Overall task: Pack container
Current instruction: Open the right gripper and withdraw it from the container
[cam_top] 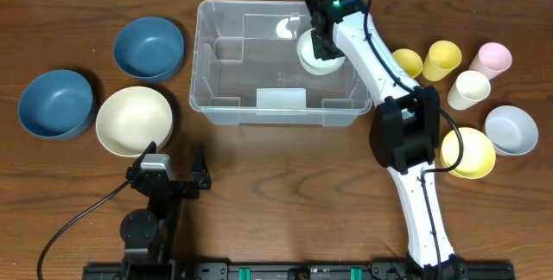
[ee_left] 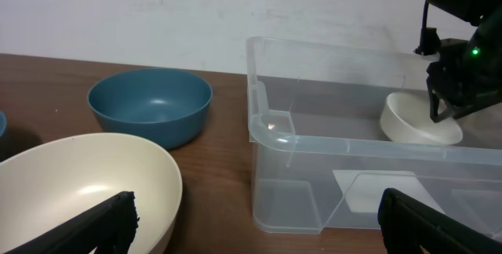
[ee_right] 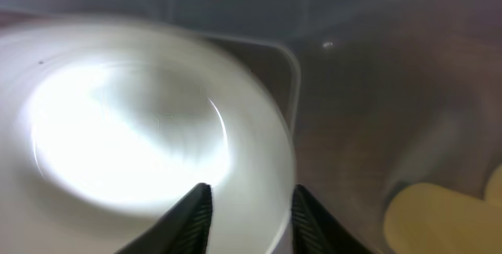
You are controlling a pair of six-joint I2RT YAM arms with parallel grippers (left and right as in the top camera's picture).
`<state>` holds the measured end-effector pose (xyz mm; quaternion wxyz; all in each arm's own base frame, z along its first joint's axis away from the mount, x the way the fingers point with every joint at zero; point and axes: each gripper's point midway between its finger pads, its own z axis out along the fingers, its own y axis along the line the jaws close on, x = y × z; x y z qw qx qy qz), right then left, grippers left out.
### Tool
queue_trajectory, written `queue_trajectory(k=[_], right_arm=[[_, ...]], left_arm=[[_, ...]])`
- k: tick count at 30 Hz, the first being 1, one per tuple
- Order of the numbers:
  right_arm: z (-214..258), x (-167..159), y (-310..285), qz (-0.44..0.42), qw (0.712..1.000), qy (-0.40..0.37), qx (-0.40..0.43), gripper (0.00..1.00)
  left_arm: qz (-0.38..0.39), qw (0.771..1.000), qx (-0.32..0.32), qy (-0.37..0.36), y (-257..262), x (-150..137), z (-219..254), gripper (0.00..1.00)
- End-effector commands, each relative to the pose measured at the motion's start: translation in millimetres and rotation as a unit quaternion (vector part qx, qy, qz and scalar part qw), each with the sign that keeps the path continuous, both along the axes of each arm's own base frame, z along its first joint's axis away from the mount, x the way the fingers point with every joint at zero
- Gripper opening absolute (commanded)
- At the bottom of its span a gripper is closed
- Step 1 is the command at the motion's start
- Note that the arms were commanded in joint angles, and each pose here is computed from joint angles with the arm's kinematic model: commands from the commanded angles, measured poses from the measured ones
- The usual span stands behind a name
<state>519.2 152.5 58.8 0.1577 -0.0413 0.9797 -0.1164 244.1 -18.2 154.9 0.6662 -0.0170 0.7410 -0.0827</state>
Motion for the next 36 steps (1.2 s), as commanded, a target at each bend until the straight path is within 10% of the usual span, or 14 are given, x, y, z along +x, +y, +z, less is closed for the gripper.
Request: queue_trajectory(k=[1, 18, 22, 36], right_arm=[[1, 4, -7, 0.000, 1.000, -0.003, -0.014, 0.38], [130, -39, 59, 0.037, 0.984, -0.005, 0.174, 0.45], [175, -48, 44, 0.045, 0.975, -0.032, 0.215, 0.70], [281, -129, -102, -0.110, 0.972, -0.104, 0.177, 0.73]], left_arm=[[-0.001, 1.000, 0.006, 0.022, 0, -1, -16, 0.98], [-0.001, 1.000, 0.006, 0.022, 0, -1, -16, 0.98], [-0.001, 1.000, 0.006, 0.022, 0, -1, -16, 0.98], [-0.001, 1.000, 0.006, 0.022, 0, -1, -16, 0.98]])
